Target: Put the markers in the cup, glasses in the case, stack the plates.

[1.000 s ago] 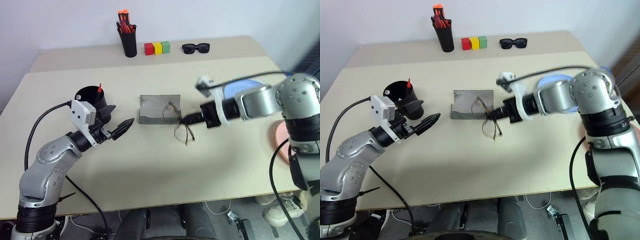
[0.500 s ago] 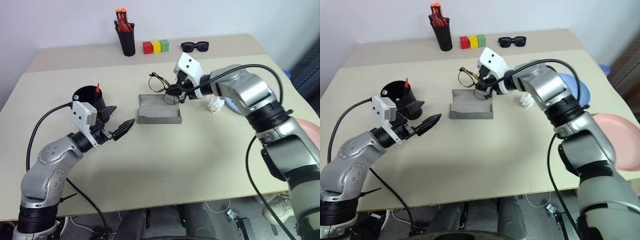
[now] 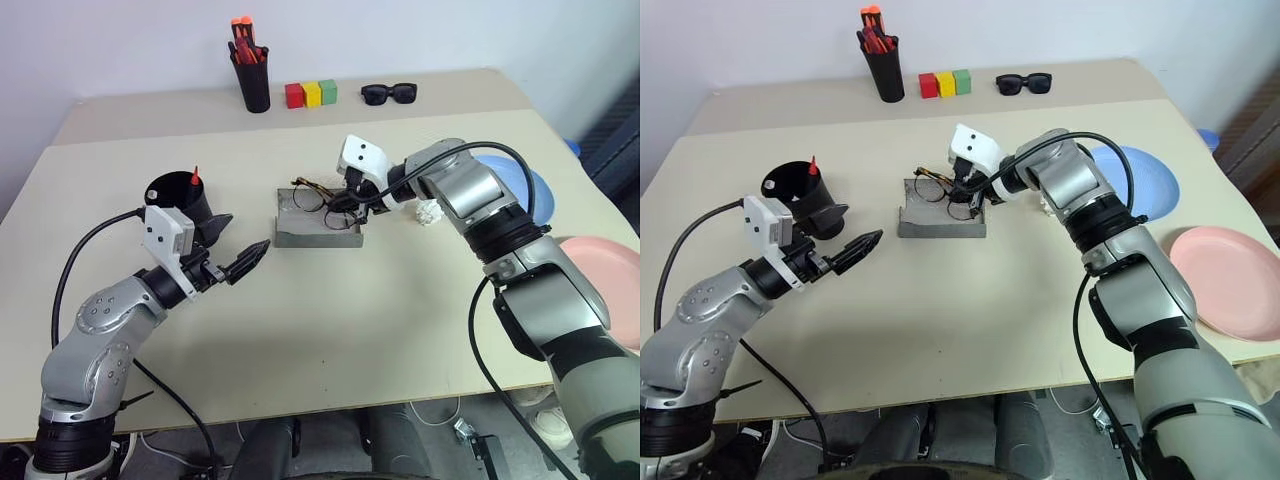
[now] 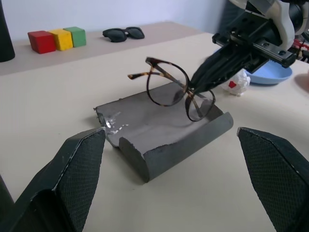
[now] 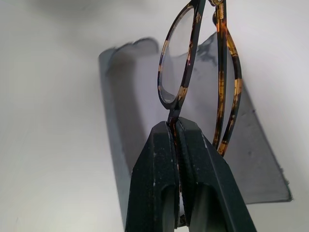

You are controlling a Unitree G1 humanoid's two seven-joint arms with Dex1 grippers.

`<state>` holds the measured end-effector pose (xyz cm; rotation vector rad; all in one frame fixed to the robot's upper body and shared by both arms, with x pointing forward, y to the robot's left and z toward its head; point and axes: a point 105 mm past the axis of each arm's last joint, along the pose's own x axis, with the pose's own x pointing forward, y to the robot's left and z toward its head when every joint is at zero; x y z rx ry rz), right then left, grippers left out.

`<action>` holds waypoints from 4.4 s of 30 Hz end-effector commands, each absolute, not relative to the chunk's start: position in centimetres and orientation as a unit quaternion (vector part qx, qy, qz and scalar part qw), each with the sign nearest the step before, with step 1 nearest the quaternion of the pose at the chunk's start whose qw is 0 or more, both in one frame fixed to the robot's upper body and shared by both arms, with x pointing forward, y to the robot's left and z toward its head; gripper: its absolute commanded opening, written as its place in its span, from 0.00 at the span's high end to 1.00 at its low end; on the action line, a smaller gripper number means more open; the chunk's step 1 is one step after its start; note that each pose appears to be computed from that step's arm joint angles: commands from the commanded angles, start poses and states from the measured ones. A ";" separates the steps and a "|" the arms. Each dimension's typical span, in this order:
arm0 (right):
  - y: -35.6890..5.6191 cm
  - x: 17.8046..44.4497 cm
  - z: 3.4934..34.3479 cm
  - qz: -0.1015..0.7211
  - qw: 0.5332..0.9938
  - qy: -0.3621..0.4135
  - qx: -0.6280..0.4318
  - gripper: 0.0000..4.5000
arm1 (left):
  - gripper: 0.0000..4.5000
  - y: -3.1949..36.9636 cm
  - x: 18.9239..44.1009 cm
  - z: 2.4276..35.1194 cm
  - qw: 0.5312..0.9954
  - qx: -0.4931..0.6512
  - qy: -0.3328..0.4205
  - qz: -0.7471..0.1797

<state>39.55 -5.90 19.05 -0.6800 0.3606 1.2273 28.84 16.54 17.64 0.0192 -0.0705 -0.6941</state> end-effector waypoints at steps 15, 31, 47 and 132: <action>-4.9 38.7 17.6 0.604 0.699 0.181 -0.338 0.86 | 0.00 16.4 28.2 18.7 0.939 0.016 -0.058 -0.339; -4.5 40.2 21.2 0.580 0.753 0.149 -0.273 0.01 | 0.00 16.4 28.4 18.7 0.941 0.016 -0.059 -0.333; -9.4 46.8 21.7 0.333 0.930 0.096 -0.120 0.98 | 0.00 15.2 28.4 18.9 0.933 0.012 -0.060 -0.355; -6.1 44.7 16.7 0.442 0.838 0.049 -0.316 0.98 | 0.00 15.5 28.0 18.9 0.938 0.016 -0.057 -0.342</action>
